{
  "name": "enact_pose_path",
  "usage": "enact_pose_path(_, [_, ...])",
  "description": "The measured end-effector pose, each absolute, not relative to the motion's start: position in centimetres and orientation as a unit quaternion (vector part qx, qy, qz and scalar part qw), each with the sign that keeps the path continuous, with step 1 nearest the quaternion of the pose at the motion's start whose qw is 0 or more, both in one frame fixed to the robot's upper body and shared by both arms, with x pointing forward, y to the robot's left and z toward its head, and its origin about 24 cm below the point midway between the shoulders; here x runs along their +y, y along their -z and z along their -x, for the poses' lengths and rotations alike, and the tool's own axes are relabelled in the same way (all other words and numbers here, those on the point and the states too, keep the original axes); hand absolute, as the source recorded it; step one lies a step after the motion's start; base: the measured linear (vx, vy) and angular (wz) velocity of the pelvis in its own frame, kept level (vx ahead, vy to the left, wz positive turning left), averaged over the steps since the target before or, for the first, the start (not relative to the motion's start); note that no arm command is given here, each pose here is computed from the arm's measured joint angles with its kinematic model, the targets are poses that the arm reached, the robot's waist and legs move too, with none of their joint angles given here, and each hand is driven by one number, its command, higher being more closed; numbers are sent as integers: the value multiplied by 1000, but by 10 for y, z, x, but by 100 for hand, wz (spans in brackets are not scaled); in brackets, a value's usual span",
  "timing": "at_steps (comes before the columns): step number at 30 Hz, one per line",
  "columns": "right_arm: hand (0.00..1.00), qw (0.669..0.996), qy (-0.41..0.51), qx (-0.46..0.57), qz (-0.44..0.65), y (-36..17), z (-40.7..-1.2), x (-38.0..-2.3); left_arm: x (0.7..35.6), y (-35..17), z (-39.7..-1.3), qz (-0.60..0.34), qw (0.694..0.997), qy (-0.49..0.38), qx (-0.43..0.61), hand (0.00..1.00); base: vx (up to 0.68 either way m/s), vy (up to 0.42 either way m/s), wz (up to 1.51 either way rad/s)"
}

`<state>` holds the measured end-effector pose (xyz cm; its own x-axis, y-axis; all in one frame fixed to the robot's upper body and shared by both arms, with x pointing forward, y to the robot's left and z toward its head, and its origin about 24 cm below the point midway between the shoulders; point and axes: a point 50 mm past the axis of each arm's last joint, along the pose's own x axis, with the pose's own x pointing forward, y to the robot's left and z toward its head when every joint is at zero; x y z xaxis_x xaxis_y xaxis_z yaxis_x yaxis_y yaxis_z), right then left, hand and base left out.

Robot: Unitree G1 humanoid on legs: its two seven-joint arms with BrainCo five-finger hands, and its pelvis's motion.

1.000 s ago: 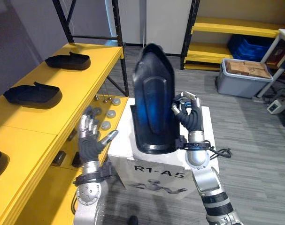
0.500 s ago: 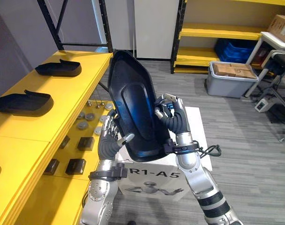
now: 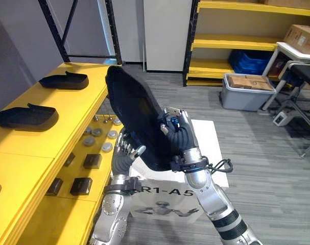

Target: Walk over and take plastic housings, then place them on the shelf

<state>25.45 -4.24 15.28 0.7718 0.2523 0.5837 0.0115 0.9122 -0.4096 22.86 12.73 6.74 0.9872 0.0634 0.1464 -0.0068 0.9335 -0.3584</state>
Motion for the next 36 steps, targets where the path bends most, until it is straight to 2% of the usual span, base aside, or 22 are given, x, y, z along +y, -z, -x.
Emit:
enact_pose_path(13, [100,915,-102,-338,194,-149,-244,-25,144,-62,-231,177,976,-108,-73,0,-12,0,-1])
enact_pose_path(14, [100,915,-102,-338,194,-149,-244,-25,146,-62,-231,177,975,-112,-74,100,0,0,0])
enact_pose_path(26, [100,923,-99,-325,180,-140,-240,-28,150,-64,-231,193,968,-134,-84,100,0,0,0])
enact_pose_path(27, [0,924,-101,-325,175,-140,-239,-28,150,-64,-231,194,968,-136,-84,100,0,0,0])
enact_pose_path(36, [0,942,-92,-306,100,-141,-239,-32,150,-64,-231,183,970,-135,-86,100,0,0,0])
